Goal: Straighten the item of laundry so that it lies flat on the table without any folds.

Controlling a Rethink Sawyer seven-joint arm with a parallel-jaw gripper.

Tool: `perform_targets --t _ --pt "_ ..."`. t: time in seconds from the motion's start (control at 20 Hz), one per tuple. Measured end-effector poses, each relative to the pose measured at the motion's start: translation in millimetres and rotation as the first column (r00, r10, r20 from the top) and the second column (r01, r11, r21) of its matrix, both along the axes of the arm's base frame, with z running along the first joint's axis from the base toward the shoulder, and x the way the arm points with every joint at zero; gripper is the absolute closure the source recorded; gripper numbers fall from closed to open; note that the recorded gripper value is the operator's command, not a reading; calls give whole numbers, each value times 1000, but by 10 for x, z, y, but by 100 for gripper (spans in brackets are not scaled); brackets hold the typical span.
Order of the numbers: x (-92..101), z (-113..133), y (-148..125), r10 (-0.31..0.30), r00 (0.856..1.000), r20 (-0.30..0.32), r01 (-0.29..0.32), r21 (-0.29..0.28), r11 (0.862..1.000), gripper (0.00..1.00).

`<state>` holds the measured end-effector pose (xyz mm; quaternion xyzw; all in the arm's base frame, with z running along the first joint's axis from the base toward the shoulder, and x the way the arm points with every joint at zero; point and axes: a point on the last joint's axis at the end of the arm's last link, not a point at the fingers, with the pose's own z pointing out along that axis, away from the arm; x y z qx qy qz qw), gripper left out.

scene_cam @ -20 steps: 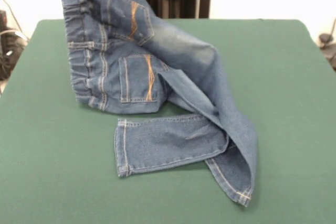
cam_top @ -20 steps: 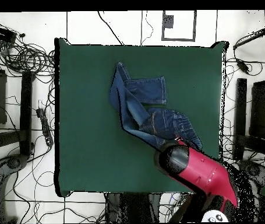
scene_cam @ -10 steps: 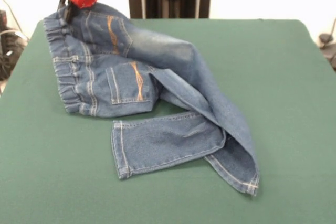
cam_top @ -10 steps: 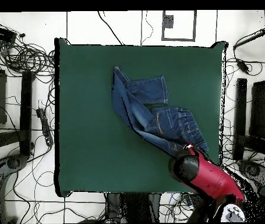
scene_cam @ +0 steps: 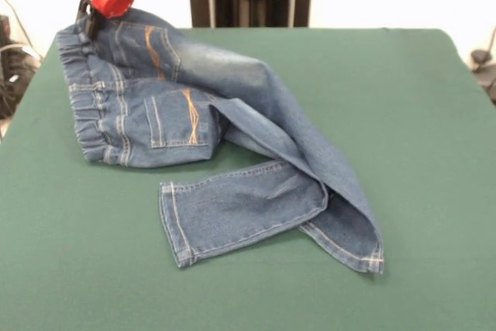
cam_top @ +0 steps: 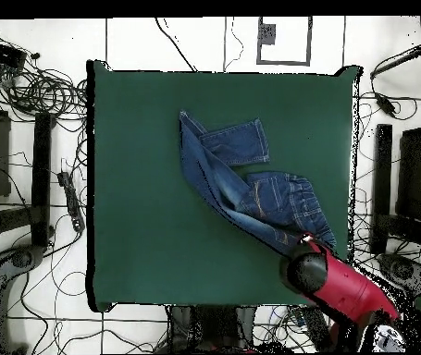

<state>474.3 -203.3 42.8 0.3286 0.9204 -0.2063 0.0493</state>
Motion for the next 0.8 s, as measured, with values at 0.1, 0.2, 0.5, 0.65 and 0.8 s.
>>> perform_targets --t 0.1,0.2,0.5,0.65,0.8 --pt "-5 14 -18 8 1000 1 -8 1 1000 100" --pt "-12 16 -27 15 1000 0 -15 3 1000 100" --pt "-48 -3 -90 30 1000 -3 -30 14 999 100" --pt "-78 -38 -175 26 1000 -3 -25 24 999 100" --pt "-92 -69 -248 29 1000 -2 -29 31 999 100"
